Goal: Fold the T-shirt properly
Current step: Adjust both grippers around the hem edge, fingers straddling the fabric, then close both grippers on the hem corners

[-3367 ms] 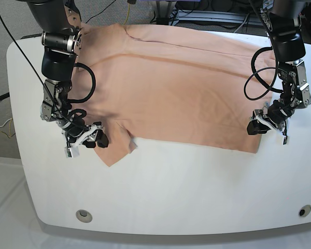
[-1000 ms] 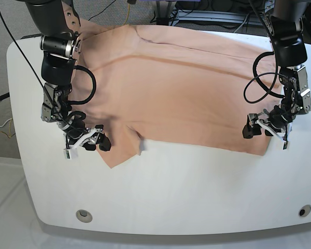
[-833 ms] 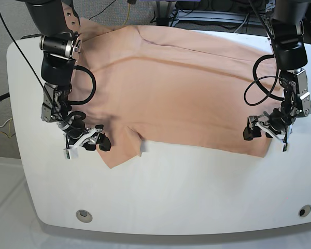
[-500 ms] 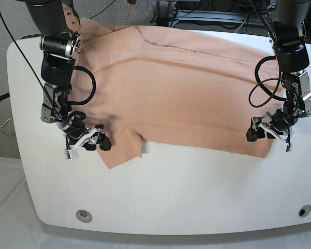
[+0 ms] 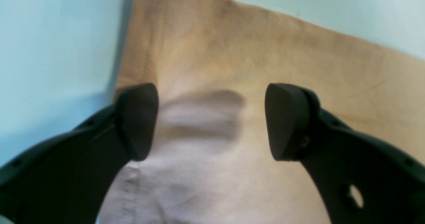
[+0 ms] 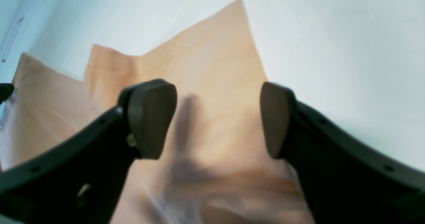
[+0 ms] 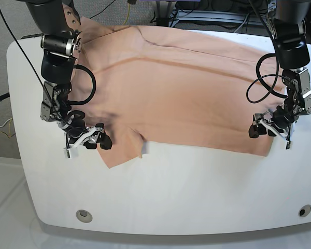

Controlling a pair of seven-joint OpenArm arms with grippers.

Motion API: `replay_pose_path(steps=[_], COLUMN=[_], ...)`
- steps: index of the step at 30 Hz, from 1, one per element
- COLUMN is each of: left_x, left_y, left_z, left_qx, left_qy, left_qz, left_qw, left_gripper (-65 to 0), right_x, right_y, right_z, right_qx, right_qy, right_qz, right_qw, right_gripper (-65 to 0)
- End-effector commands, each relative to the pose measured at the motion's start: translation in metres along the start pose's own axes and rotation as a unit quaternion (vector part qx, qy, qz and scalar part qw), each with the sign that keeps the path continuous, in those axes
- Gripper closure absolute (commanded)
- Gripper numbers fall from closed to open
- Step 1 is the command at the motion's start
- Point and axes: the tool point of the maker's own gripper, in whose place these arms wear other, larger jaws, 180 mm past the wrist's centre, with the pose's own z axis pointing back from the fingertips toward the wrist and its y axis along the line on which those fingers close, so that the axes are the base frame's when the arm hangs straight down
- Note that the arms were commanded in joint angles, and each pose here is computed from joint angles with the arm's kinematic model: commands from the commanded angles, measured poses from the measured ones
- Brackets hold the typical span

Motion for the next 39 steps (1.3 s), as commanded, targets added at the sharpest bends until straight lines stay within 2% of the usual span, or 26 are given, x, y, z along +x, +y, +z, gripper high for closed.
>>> replay_pose_path(steps=[1,11,13,19,21,29,31,35,37,39], left_x=[-0.001,0.025,0.029,0.04,0.046,0.054,0.059,0.061,0.061,0.058], left_y=[0.011,0.024,0.027,0.039,0.046,0.06,0.063,0.066,0.067,0.067], left_z=[0.007,0.017,0.019,0.028,0.035,0.046,0.05,0.052,0.052,0.049], left_qx=[0.016,0.026,0.03,0.039,0.044,0.056,0.058,0.06,0.06,0.06], left_qy=[0.017,-0.029,-0.036,-0.058,-0.074,-0.091,-0.096,-0.099,-0.099,-0.092], left_qz=[-0.008,0.003,0.005,0.015,0.024,0.037,0.038,0.044,0.045,0.046], left_qw=[1.0,0.999,0.999,0.997,0.996,0.994,0.993,0.992,0.992,0.993], left_gripper=[-50.9,-58.1,-58.7,-59.3,-60.3,-60.8,-59.8,-58.8,-58.5,-58.4], right_x=[-0.013,-0.002,-0.001,0.001,-0.007,0.0,-0.002,-0.002,0.0,-0.001], right_y=[-0.009,-0.002,-0.001,0.005,0.01,0.016,0.013,0.011,0.01,0.01], right_z=[0.002,-0.002,-0.002,-0.005,-0.007,-0.007,-0.006,-0.005,-0.004,-0.004], right_qx=[-0.019,-0.012,-0.011,-0.006,-0.002,0.001,0.0,-0.002,-0.003,-0.003], right_qy=[0.045,0.023,0.02,0.014,0.025,0.017,0.02,0.021,0.019,0.02], right_qz=[0.015,0.017,0.016,0.018,0.019,0.03,0.025,0.024,0.025,0.024], right_qw=[0.9987,0.9995,0.9996,0.9997,0.9995,0.9994,0.9995,0.9995,0.9995,0.9995], right_gripper=[-35.5,-2.7,0.0,0.0,0.0,-0.1,-8.0,-19.0,-24.0,-25.4])
